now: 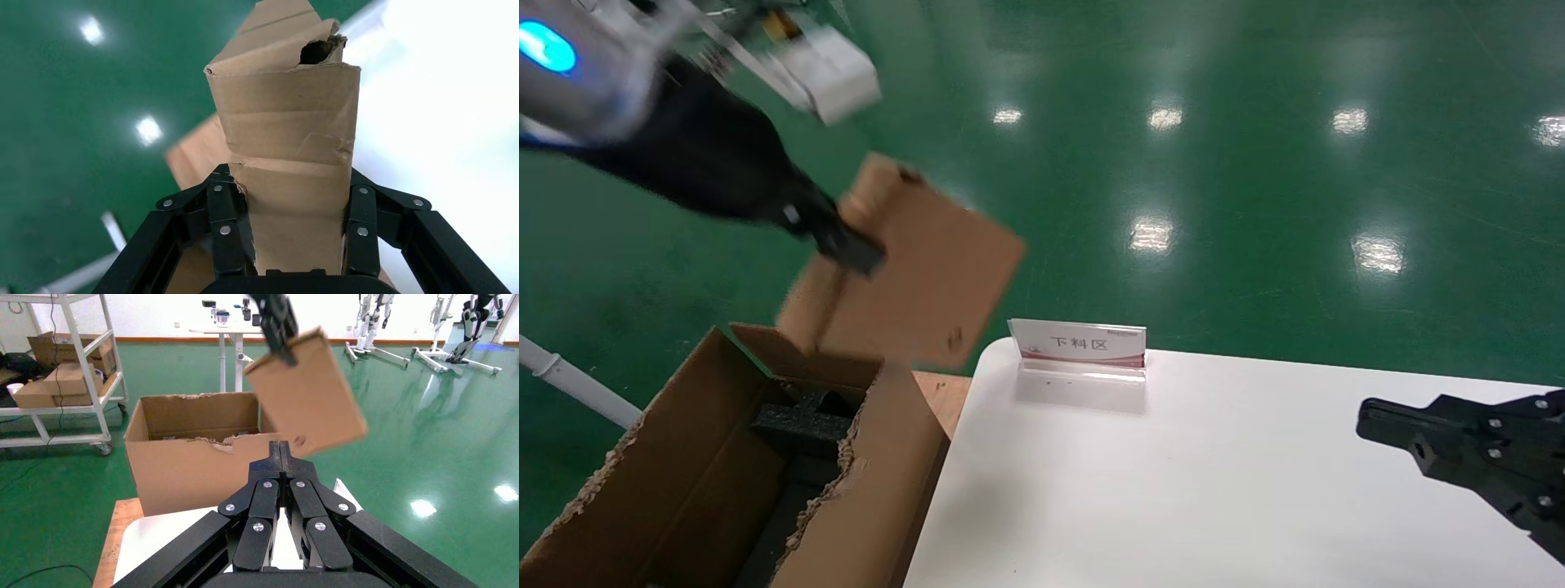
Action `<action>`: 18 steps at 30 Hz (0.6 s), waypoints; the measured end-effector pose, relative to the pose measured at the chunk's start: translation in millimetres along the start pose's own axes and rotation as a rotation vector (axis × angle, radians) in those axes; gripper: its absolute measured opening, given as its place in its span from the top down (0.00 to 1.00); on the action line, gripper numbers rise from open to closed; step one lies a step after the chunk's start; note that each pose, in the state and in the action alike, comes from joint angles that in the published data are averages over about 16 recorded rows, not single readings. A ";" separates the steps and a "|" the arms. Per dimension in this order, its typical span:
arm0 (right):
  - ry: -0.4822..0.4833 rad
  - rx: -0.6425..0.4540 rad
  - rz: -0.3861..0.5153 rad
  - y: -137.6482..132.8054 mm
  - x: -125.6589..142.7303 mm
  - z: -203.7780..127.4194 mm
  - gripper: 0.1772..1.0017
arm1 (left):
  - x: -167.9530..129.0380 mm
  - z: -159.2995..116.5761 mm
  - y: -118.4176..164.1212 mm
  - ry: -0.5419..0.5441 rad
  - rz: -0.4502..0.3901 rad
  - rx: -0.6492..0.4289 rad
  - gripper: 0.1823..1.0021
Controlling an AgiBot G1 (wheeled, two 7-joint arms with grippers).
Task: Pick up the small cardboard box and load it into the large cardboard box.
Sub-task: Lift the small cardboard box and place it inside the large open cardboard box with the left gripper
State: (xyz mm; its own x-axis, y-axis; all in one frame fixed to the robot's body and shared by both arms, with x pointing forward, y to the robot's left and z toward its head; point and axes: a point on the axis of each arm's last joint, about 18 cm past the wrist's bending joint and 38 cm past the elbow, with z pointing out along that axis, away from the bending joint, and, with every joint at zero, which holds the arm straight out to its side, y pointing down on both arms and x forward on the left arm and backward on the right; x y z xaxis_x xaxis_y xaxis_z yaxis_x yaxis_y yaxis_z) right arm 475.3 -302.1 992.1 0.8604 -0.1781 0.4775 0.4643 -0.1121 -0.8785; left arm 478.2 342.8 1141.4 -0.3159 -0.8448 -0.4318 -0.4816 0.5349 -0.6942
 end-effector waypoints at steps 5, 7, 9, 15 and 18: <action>0.000 0.000 0.000 0.0 0.0 0.0 1.00 | -22.2 -29.3 0.6 -0.071 0.012 0.084 0.87; 0.000 0.000 0.000 0.0 0.0 0.0 1.00 | -28.5 -37.7 2.4 -0.092 0.018 0.104 0.87; 0.000 0.000 0.000 0.0 0.0 0.0 0.99 | -33.5 -44.4 4.5 -0.108 0.023 0.118 0.87; 0.000 0.000 0.000 0.0 0.0 0.0 0.93 | -40.6 -56.4 12.1 -0.122 0.035 0.137 0.87; 0.000 0.000 0.000 0.0 0.0 0.0 0.91 | -41.8 -60.2 16.7 -0.116 0.035 0.141 0.87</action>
State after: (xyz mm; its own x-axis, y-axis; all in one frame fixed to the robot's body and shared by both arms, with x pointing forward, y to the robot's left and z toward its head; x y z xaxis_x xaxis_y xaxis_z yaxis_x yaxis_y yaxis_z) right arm 475.3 -302.1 992.1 0.8604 -0.1781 0.4775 0.4643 -0.1121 -0.8785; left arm 434.2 387.8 1182.5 -0.2301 -0.8260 -0.5146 -0.3500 0.5636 -0.7482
